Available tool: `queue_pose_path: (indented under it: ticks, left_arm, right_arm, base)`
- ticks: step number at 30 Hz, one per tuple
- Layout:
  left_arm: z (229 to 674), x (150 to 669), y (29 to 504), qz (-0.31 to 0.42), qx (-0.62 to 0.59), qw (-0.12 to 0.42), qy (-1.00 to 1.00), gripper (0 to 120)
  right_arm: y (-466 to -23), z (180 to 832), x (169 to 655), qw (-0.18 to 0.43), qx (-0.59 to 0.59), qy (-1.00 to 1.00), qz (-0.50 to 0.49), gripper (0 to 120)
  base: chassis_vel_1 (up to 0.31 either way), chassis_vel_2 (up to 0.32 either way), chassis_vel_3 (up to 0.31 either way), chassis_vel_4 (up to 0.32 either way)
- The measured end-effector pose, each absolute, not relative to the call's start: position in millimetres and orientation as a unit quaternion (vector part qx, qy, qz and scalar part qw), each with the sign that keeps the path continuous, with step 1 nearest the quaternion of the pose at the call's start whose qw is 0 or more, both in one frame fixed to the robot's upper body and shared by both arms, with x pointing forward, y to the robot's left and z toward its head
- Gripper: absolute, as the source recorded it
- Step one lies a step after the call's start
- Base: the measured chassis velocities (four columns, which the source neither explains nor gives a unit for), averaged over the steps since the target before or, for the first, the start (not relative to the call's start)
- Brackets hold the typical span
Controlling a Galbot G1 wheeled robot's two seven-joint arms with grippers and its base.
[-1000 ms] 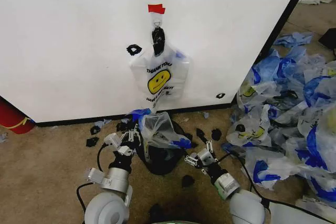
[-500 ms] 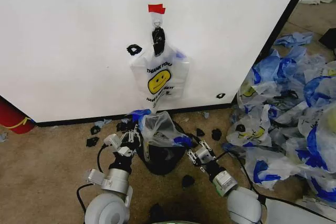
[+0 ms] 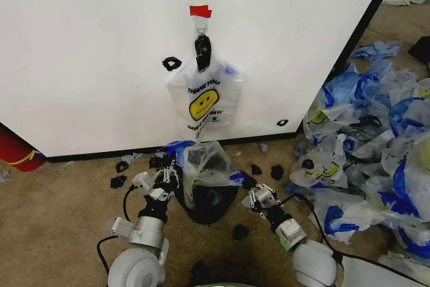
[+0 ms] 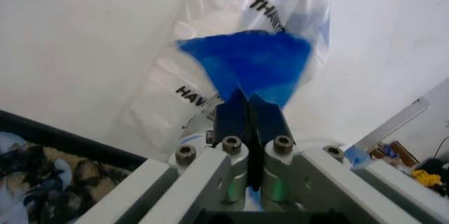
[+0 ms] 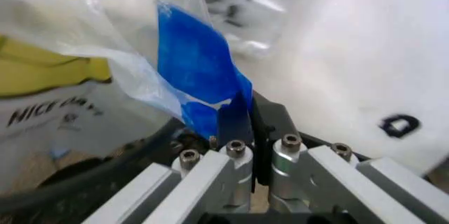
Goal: Pick up the garbage bag from the wall and place it over the trash bin.
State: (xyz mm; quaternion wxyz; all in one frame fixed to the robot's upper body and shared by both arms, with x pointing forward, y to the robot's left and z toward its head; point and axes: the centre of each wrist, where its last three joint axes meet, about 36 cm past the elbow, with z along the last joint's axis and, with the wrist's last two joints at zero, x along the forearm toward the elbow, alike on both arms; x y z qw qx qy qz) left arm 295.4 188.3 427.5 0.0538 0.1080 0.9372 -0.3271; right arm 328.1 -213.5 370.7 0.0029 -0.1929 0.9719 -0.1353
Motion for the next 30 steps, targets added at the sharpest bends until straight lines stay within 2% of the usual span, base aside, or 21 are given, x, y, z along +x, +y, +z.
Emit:
queue_pose_path:
  ticks: [9,19,30]
  left_arm:
    - [421.1,281.1,193.4,-0.31,0.103,0.033,0.945,0]
    - [406.4,263.4,201.3,-0.275,0.092,0.009,0.957,0]
    - [391.4,253.4,210.2,-0.252,0.08,-0.01,0.964,0]
  right_arm:
    - [-219.3,382.9,325.7,-0.007,-0.145,0.986,-0.083,0]
    - [-203.0,379.1,316.2,-0.04,-0.12,0.992,0.0,0]
    - [-196.1,371.8,307.4,-0.059,-0.126,0.99,0.01,0]
  base:
    - [0.0,0.0,0.0,0.0]
    - [0.0,0.0,0.0,0.0]
    - [0.0,0.0,0.0,0.0]
